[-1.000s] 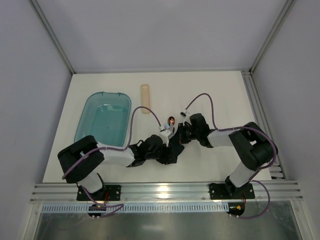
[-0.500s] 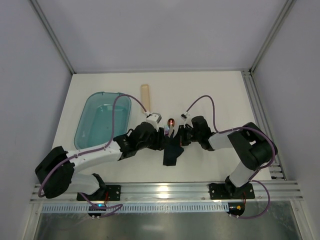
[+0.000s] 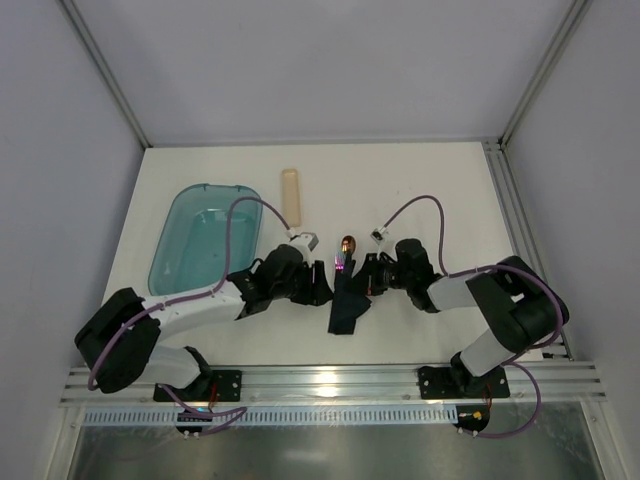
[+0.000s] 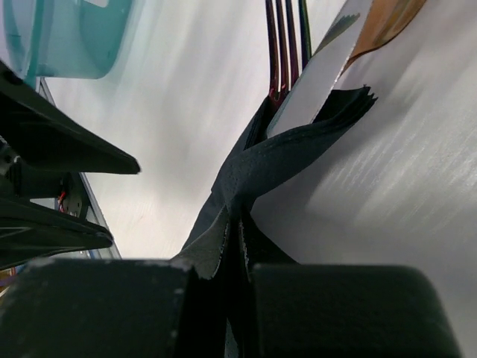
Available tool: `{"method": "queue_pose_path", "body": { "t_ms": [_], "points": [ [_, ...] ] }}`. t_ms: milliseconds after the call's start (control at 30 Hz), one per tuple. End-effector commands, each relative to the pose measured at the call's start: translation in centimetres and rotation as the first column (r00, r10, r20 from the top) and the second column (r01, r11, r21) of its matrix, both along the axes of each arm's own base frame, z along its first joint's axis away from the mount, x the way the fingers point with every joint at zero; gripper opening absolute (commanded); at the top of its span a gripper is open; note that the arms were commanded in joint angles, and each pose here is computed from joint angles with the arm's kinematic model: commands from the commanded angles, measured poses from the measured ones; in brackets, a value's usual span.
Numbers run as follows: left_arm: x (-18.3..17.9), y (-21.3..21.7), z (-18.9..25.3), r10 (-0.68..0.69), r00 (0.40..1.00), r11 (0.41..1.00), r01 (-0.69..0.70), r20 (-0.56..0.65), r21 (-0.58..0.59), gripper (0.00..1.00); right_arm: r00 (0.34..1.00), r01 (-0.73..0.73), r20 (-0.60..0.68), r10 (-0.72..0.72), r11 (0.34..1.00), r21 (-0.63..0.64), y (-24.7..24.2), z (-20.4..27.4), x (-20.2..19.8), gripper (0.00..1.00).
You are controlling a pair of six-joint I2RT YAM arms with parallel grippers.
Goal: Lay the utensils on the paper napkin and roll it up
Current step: Pick up the utensils from the center of the board.
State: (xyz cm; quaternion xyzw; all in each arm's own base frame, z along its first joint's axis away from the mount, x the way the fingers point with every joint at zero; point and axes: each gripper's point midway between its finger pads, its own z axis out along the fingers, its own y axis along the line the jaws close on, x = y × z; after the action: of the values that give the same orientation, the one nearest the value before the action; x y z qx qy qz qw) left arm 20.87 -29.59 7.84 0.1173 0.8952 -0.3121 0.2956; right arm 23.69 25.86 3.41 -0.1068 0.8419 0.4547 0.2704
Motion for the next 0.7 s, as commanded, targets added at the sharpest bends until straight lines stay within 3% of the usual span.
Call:
{"method": "queue_pose_path", "body": {
  "t_ms": [0, 167, 300, 667],
  "points": [
    [-0.5, -1.2, 0.7, -0.066, 0.998, 0.994, 0.067, 0.015, -0.081, 0.54, 0.979, -0.028, 0.204, 0.008, 0.995, 0.095, 0.9, 4.5, 1.6, 0.04],
    [-0.8, -1.1, -0.6, -0.087, 0.996, 0.993, 0.086, -0.008, -0.080, 0.58, 0.969, -0.027, 0.246, -0.002, 0.993, 0.114, 0.9, 5.2, 1.9, 0.04],
    [-1.2, -1.3, -1.4, -0.131, 0.991, 0.981, 0.126, -0.027, -0.145, 0.60, 0.966, -0.034, 0.260, -0.006, 0.989, 0.146, 1.1, 5.6, 1.7, 0.04],
    [-0.8, -2.9, -1.7, -0.234, 0.972, 0.942, 0.235, 0.034, -0.239, 0.64, 0.948, -0.094, 0.317, 0.014, 0.967, 0.237, 1.5, 7.0, 0.4, 0.04]
  ]
}}
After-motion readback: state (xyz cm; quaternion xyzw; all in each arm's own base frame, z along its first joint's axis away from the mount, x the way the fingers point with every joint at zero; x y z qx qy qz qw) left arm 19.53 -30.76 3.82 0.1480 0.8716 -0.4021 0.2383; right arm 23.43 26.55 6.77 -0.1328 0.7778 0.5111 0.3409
